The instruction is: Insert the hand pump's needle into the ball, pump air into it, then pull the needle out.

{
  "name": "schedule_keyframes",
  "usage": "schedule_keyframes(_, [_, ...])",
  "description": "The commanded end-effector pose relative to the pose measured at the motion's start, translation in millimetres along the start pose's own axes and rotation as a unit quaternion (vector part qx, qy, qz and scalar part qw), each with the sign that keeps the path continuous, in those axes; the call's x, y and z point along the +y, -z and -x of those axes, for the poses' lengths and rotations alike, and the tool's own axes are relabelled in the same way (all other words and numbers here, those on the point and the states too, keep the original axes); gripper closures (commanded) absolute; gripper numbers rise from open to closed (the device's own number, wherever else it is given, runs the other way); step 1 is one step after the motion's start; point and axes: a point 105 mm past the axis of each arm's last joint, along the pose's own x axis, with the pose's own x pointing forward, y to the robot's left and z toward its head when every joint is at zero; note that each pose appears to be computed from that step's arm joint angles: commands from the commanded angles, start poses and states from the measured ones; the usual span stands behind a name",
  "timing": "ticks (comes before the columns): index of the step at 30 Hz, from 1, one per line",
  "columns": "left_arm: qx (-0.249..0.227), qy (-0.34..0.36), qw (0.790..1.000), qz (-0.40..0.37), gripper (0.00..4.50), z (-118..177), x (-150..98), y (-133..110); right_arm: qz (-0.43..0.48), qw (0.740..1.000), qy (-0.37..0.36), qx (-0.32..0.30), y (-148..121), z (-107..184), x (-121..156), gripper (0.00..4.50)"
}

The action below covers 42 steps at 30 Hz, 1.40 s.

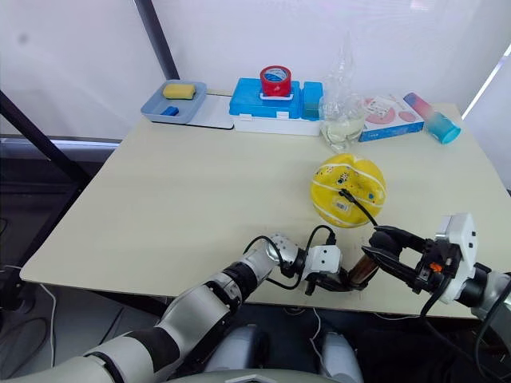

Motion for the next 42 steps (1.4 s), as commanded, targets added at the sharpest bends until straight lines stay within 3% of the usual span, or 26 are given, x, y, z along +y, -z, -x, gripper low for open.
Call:
schedule_keyframes(1, [0.013, 0.052, 0.999, 0.003, 3.54, -21, -19, -2, -0.002, 0.999, 0.026, 0.024, 16, 3, -7, 2.5])
schedule_keyframes(5, [0.016, 0.053, 0.998, 0.001, 3.54, -20, -19, -2, 0.022, 0.999, 0.031, -0.008, -6, 8, -11, 2.5])
schedule_keyframes(15, [0.017, 0.055, 0.998, 0.0, 3.54, -19, -18, -1, 0.058, 0.995, 0.014, -0.08, -93, 29, -9, 2.5])
schedule_keyframes(26, [0.015, 0.057, 0.998, -0.002, 3.54, -20, -20, -2, 0.061, 0.996, -0.002, -0.071, -148, 49, -8, 2.5])
schedule_keyframes(32, [0.015, 0.056, 0.998, -0.001, 3.54, -20, -19, -2, 0.058, 0.998, -0.014, -0.03, -147, 46, -10, 2.5])
schedule_keyframes(42, [0.015, 0.054, 0.998, -0.001, 3.54, -20, -18, -2, 0.029, 0.998, -0.029, 0.038, -89, 26, -13, 2.5])
